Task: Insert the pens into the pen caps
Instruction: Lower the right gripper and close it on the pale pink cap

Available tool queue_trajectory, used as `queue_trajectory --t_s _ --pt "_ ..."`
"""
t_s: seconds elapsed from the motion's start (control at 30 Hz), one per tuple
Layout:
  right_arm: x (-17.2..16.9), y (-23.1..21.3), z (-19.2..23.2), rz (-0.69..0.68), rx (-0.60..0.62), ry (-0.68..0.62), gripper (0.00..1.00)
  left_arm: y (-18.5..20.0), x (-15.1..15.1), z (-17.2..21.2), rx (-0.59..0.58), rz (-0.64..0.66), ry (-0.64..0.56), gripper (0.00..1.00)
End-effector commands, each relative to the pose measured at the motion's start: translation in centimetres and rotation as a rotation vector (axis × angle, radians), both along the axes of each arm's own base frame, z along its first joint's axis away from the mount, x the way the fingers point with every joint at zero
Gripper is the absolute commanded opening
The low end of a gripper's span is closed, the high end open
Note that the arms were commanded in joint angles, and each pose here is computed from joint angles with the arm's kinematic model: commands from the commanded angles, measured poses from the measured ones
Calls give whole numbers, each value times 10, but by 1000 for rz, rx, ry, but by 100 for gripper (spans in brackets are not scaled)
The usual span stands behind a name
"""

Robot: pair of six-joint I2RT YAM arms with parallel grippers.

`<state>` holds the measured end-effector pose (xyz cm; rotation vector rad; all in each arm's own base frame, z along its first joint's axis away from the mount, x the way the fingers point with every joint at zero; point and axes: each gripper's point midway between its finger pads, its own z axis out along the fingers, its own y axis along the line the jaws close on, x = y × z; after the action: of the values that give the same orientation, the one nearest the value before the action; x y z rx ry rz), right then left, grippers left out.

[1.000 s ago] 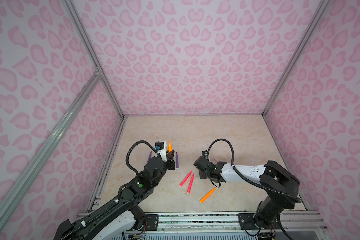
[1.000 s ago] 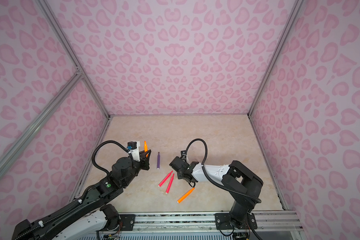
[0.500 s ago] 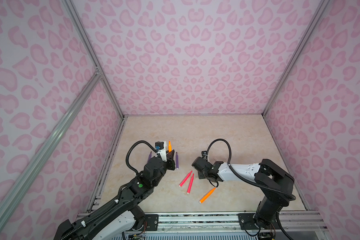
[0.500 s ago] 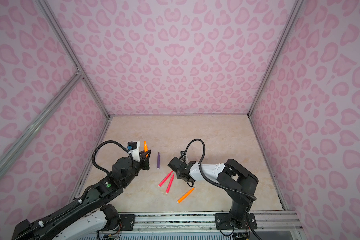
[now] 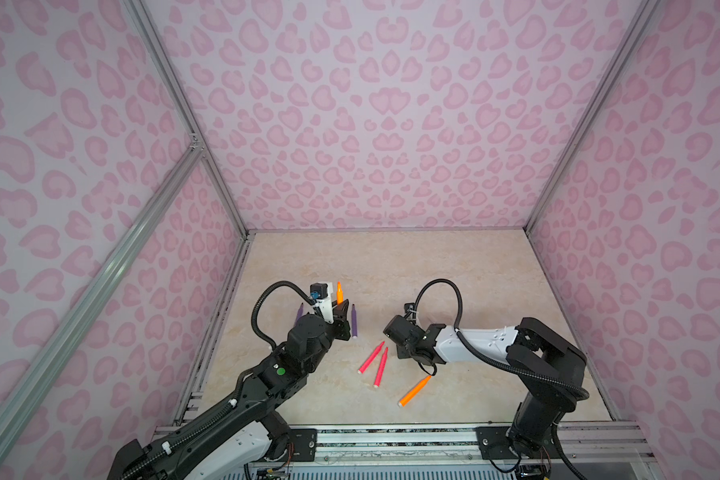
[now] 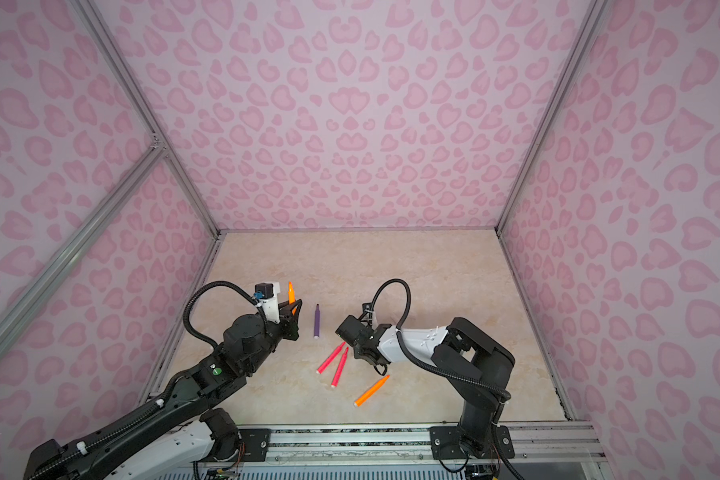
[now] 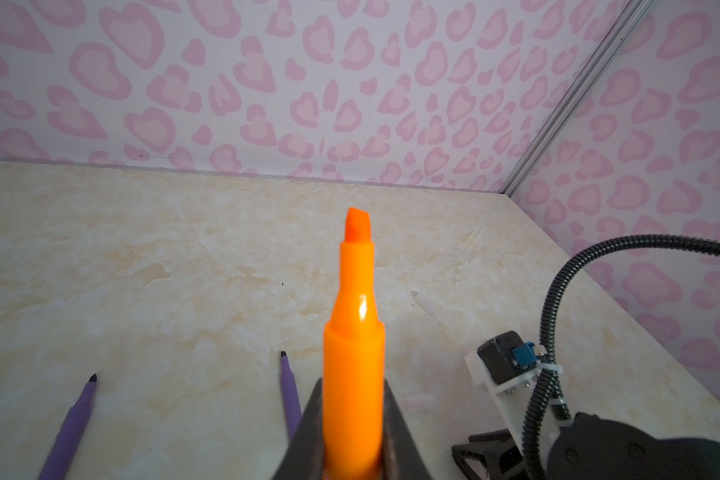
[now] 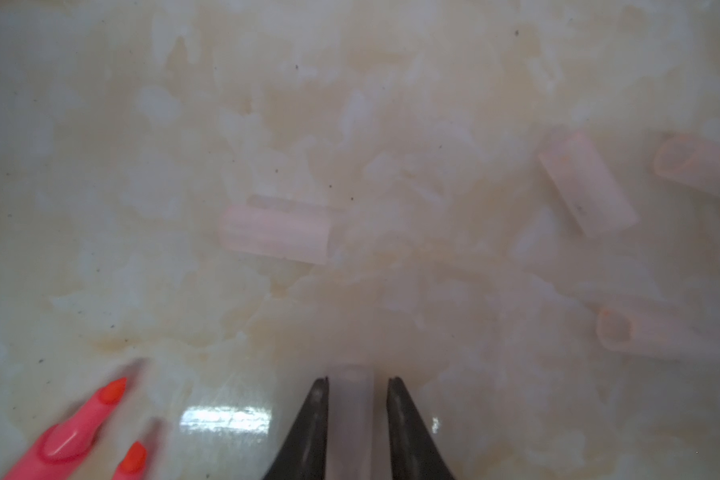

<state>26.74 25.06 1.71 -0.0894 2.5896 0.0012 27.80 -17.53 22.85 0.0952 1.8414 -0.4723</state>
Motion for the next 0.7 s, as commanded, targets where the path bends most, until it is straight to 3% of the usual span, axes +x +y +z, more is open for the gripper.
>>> queue_trajectory --t_s 0.0,0.37,0.67 --pt "-1 -6 -6 -12 -26 7 28 -1 0 12 -23 -6 -26 4" --pt "-1 -3 -8 -11 -23 16 28 -1 0 12 -24 -6 -27 4" --pt "0 -5 -4 -19 -16 3 16 -3 0 12 -23 -15 -27 4"
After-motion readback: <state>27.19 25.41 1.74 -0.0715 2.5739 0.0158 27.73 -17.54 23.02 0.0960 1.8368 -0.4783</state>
